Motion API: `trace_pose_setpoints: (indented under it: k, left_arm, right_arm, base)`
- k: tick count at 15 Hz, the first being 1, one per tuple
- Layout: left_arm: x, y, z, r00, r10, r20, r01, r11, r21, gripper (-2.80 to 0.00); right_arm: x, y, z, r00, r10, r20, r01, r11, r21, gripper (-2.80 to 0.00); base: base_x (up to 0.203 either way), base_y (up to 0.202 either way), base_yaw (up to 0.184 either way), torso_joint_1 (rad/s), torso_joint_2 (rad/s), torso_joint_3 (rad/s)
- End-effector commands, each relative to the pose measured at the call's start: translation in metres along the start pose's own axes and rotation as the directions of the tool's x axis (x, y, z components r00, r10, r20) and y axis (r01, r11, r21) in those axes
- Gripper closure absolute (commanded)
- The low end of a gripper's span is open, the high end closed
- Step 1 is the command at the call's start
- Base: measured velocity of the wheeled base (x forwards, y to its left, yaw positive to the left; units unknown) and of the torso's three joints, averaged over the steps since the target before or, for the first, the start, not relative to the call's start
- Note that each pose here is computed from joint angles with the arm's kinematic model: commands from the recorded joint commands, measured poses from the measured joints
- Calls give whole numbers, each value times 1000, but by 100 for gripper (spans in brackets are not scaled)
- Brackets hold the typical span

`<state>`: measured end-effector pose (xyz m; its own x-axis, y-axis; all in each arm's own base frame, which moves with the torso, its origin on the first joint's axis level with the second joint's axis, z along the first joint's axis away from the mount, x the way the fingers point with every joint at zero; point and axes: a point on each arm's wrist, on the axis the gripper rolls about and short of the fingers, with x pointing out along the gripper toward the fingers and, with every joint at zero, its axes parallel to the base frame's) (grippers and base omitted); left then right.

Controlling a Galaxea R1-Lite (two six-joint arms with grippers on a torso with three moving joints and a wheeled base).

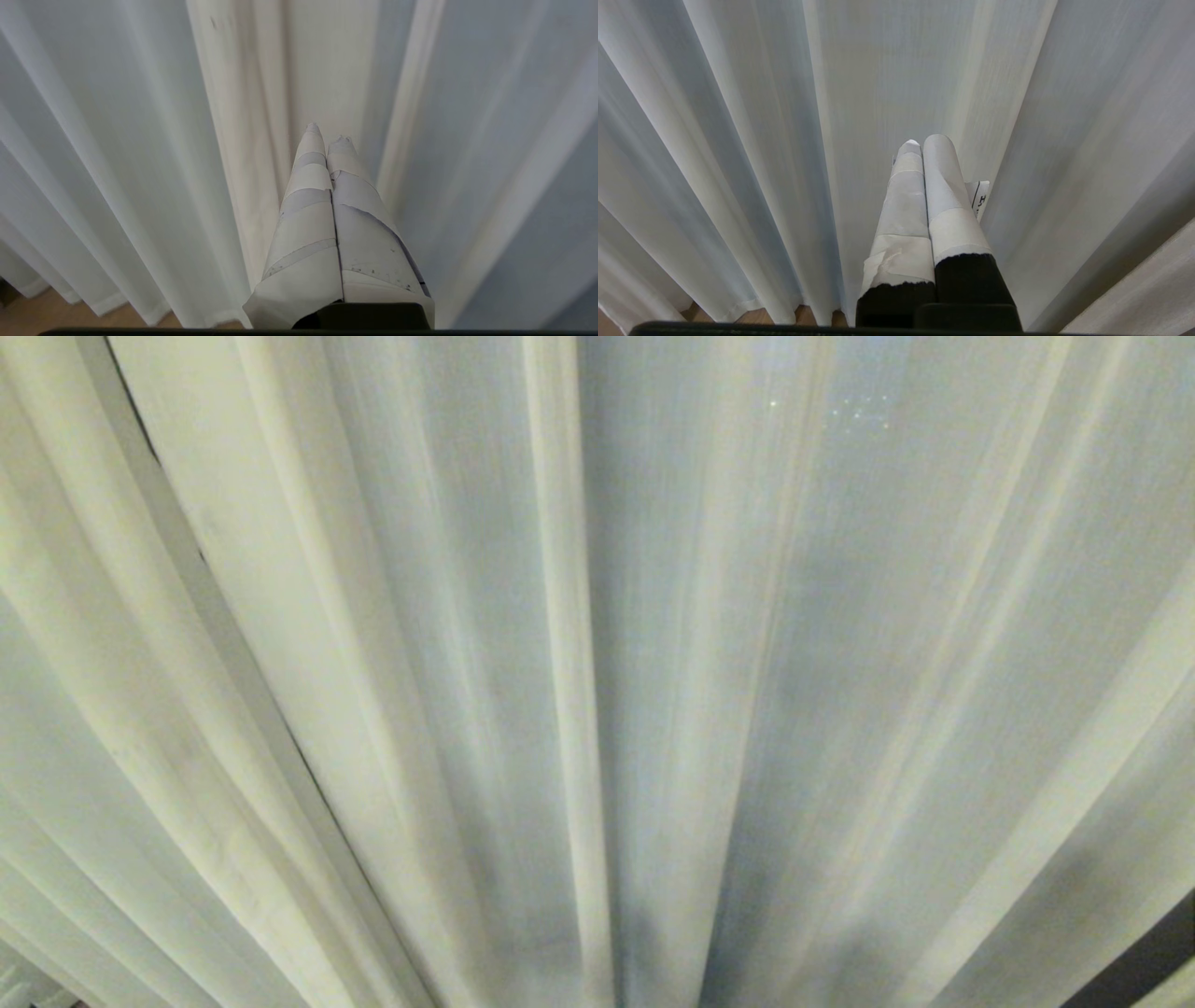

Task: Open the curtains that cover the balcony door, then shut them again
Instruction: Close the outer curtains on both sides

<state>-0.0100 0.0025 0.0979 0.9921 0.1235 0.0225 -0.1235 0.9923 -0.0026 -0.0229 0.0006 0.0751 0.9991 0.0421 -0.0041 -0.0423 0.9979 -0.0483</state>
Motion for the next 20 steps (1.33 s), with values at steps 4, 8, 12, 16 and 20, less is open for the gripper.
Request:
trace_pose_setpoints:
  k: [4, 8, 12, 16, 20]
  left_arm:
    - [-13, -1, -22, 993, -114, -21, 114, 993, 2, 0]
    - [-13, -1, -22, 993, -116, -18, 116, 993, 0, 0]
    - [-13, -1, -22, 993, -116, -18, 116, 993, -2, 0]
    - [-13, -1, -22, 993, -117, -18, 117, 993, 1, 0]
    - [-13, -1, -22, 993, -117, -18, 117, 993, 0, 0]
  right_arm:
    - [0, 0, 0, 1000, 1, 0, -1, 1000, -1, 0]
    - [0, 0, 0, 1000, 1, -2, -1, 1000, -1, 0]
    - [0, 0, 0, 1000, 1, 0, -1, 1000, -1, 0]
    - [0, 0, 0, 1000, 1, 1, -1, 1000, -1, 0]
    - [0, 0, 0, 1000, 1, 0, -1, 1000, -1, 0]
  base:
    - [0, 0, 0, 0, 0, 0]
    - [0, 0, 0, 0, 0, 0]
    - [0, 0, 0, 0, 0, 0]
    - [0, 0, 0, 0, 0, 0]
    - [0, 0, 0, 0, 0, 0]
